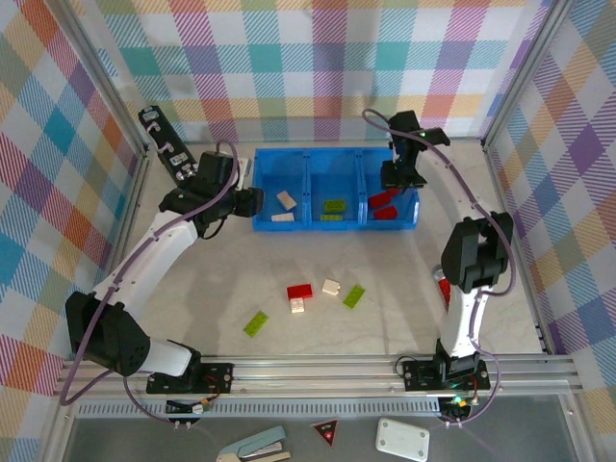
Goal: Sort the legos into containers by color
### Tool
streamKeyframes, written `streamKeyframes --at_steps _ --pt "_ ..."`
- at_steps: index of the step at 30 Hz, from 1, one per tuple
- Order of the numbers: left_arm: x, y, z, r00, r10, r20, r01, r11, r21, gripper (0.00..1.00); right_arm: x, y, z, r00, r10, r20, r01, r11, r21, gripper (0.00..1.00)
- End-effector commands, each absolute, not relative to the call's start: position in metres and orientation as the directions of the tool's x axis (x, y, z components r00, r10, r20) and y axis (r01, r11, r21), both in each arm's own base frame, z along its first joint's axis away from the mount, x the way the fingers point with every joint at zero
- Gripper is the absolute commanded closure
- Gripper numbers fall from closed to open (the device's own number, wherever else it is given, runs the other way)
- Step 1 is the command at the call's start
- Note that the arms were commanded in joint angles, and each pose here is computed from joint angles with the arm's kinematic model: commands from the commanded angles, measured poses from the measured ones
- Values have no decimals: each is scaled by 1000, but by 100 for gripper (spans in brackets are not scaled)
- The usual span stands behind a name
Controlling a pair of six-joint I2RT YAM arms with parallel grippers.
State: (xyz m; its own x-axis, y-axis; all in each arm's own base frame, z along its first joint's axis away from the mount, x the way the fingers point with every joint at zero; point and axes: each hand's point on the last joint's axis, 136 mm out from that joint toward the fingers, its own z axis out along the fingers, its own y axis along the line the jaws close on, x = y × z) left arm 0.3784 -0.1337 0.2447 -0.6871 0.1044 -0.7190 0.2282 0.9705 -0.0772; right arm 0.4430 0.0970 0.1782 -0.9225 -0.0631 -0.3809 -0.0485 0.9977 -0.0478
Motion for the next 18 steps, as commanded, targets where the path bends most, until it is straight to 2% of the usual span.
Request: streamKeyframes --at_steps 1,10,18 --pt "375 -139 256 -714 68 -697 225 965 -137 39 422 109 188 -922 -18 -386 -38 998 44 46" --pt "358 -163 239 -792 70 -607 228 956 -187 39 370 109 181 -936 31 -350 -15 991 129 46" --pt "327 -185 196 -867 56 -495 171 967 -189 36 336 113 169 -947 80 -310 14 978 209 46"
